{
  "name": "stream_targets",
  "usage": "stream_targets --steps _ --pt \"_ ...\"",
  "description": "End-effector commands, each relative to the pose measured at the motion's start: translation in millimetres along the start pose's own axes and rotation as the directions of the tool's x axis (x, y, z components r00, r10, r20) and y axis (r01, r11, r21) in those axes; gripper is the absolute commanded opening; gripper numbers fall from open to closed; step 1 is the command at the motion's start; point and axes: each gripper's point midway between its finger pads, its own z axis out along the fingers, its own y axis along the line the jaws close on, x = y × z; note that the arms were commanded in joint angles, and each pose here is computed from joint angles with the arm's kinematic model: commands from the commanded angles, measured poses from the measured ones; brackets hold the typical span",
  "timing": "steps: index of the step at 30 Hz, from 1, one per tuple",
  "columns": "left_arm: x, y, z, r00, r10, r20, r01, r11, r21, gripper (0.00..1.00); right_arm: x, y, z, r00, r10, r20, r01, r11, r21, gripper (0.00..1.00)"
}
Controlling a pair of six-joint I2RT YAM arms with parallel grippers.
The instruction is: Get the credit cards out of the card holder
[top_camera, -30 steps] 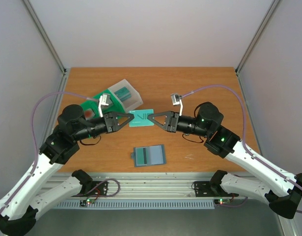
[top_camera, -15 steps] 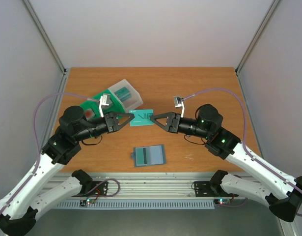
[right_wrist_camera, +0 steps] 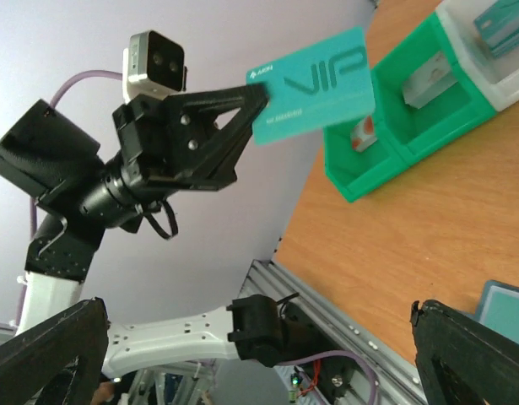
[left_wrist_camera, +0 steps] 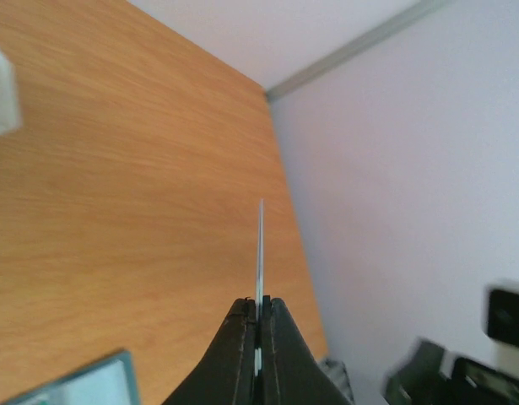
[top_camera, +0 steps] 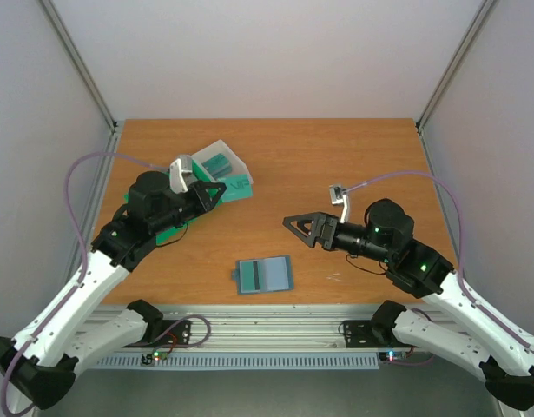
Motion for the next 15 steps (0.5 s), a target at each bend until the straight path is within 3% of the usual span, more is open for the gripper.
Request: stream_targets --steps 1,15 --pt "-53.6 18.8 0.6 0.979 0.071 0.192 -0.052 0.993 -0.104 0.0 -3.1 -8.0 -10.7 0.999 -0.042 0.032 0.041 0.998 0.056 0.99" --pt "-149.8 125.1 59.2 0.94 -0.009 0.34 0.115 0.95 -0.292 0.0 1.6 -27.9 4.2 0.999 -0.026 -0.033 0.031 0.987 0.155 0.99"
